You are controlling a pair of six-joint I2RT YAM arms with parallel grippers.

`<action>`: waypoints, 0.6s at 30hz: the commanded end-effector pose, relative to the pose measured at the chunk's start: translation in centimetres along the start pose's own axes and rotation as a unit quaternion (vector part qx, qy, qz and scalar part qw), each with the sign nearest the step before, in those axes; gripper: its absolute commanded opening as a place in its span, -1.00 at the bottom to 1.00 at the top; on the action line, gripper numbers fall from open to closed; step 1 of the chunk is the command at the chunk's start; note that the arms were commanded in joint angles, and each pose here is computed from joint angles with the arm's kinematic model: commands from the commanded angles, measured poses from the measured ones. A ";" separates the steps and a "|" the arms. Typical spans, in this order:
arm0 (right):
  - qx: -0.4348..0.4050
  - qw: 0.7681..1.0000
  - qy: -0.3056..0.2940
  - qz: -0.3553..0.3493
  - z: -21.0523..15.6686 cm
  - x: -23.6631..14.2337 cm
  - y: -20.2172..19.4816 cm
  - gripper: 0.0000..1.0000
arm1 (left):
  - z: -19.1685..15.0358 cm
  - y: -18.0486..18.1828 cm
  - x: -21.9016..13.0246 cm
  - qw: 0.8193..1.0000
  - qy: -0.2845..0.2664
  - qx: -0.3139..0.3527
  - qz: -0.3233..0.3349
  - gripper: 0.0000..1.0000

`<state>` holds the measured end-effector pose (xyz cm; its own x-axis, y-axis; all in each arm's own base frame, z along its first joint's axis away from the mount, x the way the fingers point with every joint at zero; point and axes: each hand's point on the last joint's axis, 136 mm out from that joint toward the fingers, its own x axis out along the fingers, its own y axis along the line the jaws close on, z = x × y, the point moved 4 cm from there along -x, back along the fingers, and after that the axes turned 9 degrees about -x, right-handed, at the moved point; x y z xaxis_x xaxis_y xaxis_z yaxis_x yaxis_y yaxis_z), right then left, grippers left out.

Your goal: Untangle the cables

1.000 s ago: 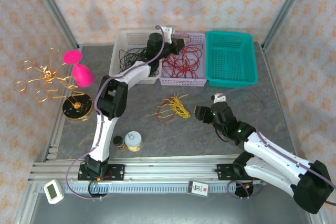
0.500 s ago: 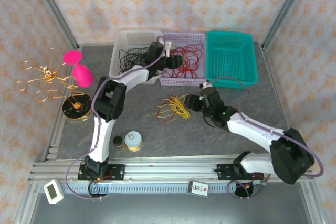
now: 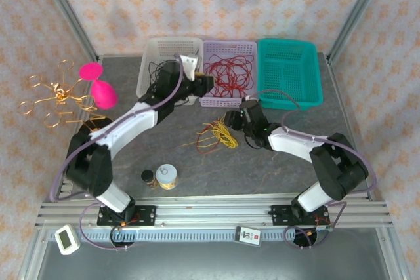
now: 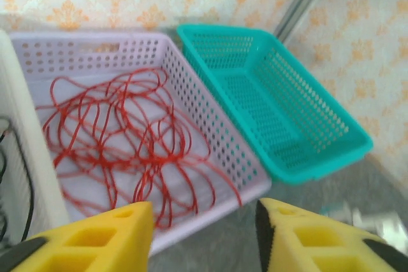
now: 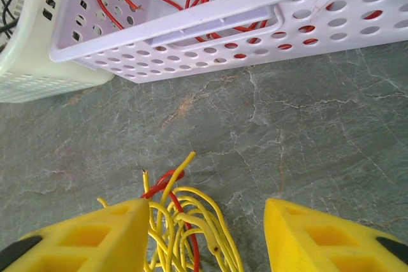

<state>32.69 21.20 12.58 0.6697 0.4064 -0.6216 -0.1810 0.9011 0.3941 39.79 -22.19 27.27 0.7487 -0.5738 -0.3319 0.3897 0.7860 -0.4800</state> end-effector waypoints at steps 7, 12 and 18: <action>-0.063 0.997 0.029 0.024 -0.7 -4.1 0.9 -0.13 | -11.2 3.4 -6.1 0.988 0.059 -0.103 0.097 -0.32; -0.075 0.995 0.059 0.033 -2.5 -5.6 1.0 -0.17 | -16.7 4.1 -8.4 0.957 0.089 -0.216 0.170 -0.26; -0.070 0.997 0.040 0.017 -3.0 -5.7 -0.1 -0.18 | -21.5 4.0 -8.3 0.911 0.106 -0.340 0.206 -0.31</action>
<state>27.19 19.95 14.87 0.5998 0.4715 -0.6465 -0.3178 0.8819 0.3482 24.03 -19.68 12.31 0.6149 -0.4164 -0.6698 -0.1680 0.7607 -0.6271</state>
